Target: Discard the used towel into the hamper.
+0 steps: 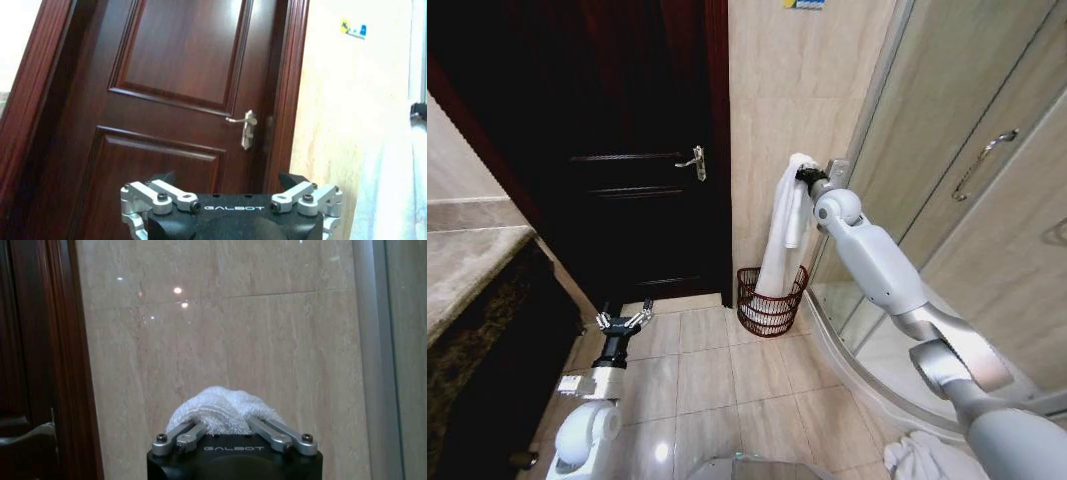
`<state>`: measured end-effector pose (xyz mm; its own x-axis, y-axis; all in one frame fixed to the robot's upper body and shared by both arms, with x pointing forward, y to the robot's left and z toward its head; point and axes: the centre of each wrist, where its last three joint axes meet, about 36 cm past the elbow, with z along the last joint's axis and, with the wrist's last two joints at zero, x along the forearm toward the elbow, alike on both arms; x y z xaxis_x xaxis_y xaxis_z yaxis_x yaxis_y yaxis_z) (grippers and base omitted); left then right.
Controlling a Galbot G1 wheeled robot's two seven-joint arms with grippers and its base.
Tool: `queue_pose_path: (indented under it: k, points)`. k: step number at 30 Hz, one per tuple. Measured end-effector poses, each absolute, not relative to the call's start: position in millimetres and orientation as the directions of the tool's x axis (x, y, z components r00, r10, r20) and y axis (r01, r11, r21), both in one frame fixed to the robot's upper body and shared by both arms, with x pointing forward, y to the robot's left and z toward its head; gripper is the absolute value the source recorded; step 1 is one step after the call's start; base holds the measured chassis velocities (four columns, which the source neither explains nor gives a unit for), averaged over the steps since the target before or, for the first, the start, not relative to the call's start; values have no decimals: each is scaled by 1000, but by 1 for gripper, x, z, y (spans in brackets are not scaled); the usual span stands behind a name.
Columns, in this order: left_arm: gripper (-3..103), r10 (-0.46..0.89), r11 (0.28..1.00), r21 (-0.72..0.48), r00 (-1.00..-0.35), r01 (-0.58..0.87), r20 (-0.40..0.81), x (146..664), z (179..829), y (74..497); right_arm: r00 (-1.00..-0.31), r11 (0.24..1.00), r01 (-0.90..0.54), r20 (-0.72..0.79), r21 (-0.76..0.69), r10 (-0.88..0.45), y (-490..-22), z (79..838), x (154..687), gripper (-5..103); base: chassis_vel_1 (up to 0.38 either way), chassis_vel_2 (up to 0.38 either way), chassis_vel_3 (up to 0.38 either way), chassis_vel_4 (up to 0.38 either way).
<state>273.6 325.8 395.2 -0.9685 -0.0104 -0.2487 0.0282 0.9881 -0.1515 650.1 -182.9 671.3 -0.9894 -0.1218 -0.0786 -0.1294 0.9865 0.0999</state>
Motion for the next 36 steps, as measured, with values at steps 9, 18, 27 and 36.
queue_pose_path:
  k: [9,18,27,36]
  points:
    - [100,-45,995,-101,-975,-24,-218,273,393,332,-989,985,-135,-76,104,-128,-180,669,650,8,0,0,0,0]
    - [100,-65,995,-83,-976,-49,-208,274,391,332,-989,985,-133,-76,111,-125,-182,668,651,8,0,0,0,0]
    - [100,-62,995,-89,-976,-44,-210,274,391,332,-990,986,-125,-77,110,-117,-187,669,651,8,0,0,0,0]
    - [100,-52,995,-97,-976,-32,-211,272,392,327,-990,986,-125,-76,109,-117,-190,669,648,8,0,0,0,0]
